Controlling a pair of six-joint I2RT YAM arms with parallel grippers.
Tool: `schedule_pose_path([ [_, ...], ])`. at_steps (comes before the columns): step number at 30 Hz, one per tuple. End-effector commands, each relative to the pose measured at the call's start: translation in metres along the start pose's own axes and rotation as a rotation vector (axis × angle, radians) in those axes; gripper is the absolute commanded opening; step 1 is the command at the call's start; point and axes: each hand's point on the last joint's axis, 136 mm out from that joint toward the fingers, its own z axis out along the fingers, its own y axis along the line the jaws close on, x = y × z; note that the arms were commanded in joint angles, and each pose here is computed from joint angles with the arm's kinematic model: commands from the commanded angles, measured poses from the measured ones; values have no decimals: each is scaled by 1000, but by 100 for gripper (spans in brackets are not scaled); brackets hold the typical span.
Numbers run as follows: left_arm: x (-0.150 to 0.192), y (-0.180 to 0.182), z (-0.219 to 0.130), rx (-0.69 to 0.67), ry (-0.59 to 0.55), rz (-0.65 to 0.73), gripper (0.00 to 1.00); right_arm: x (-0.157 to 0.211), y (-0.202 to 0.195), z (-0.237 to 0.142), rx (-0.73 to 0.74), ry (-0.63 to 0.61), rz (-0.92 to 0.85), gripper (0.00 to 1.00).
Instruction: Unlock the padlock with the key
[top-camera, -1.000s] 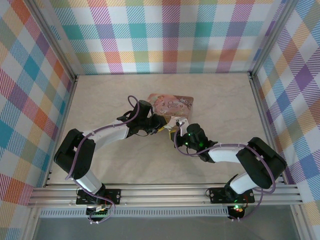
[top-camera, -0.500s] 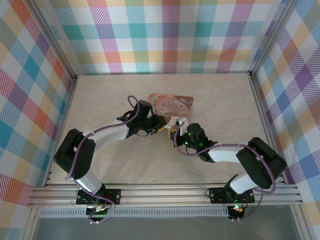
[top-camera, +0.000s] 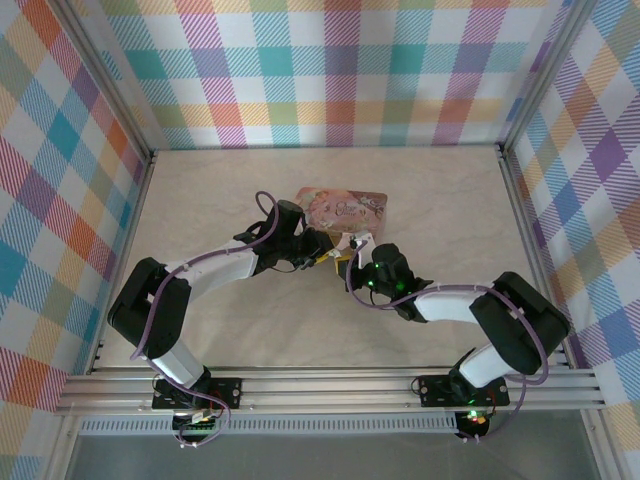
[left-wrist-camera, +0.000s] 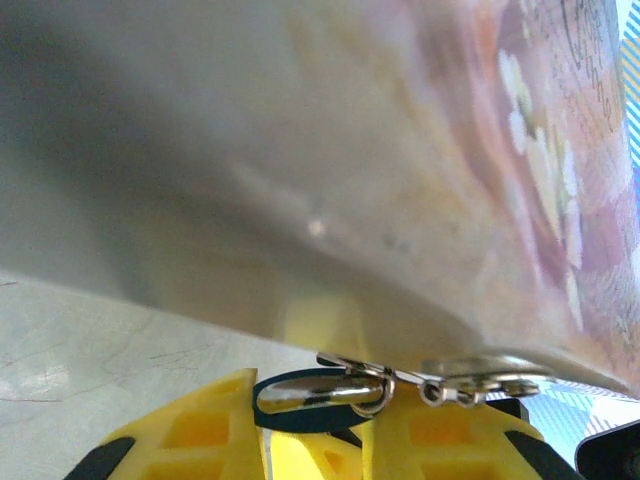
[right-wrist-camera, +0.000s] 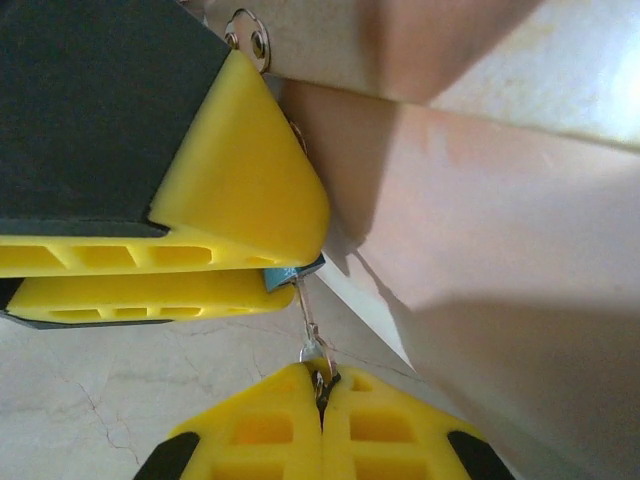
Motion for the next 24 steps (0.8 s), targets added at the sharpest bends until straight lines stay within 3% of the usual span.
schedule_pose_path([
  [1, 7, -30, -13, 97, 29, 14, 0, -24, 11, 3, -32, -68, -13, 0],
  [24, 12, -30, -19, 97, 38, 13, 0, -46, 11, 15, -14, -166, -170, 0],
])
